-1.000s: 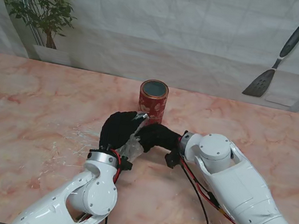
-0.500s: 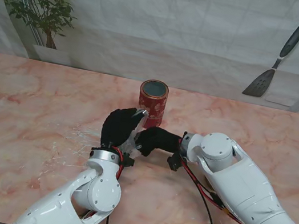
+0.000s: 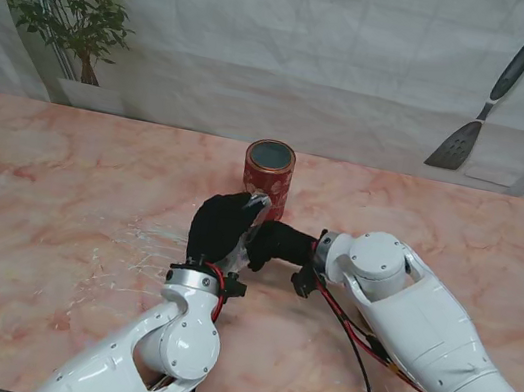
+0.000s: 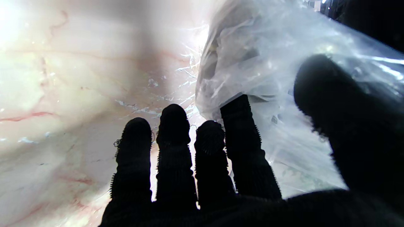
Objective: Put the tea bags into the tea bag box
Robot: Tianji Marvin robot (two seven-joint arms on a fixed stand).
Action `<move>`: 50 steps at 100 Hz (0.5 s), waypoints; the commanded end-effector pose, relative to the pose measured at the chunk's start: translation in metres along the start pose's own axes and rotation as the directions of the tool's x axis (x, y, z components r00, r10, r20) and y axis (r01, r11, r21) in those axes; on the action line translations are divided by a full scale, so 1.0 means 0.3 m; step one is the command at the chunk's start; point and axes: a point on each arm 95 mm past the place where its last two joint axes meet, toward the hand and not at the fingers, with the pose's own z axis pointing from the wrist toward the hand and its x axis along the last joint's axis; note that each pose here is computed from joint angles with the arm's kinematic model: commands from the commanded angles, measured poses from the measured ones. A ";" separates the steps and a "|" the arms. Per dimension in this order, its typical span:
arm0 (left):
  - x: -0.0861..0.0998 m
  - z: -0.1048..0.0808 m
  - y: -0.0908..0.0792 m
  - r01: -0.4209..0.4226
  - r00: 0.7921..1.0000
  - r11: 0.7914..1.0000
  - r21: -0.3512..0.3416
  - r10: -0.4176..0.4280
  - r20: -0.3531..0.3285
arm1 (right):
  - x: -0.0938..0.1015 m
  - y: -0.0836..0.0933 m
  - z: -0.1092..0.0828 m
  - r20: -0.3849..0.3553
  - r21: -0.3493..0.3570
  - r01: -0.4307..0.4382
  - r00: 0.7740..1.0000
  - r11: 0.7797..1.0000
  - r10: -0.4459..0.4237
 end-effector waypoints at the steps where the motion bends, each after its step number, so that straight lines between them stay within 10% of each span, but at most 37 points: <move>1: 0.018 -0.006 0.010 0.019 1.000 1.000 -0.018 -0.019 -0.012 | 0.001 -0.014 0.006 -0.006 0.017 -0.026 1.000 1.000 0.026; 50: 0.017 0.020 0.006 -0.010 1.000 1.000 -0.019 0.010 -0.013 | 0.014 -0.032 0.000 0.044 0.033 0.109 0.993 0.994 -0.110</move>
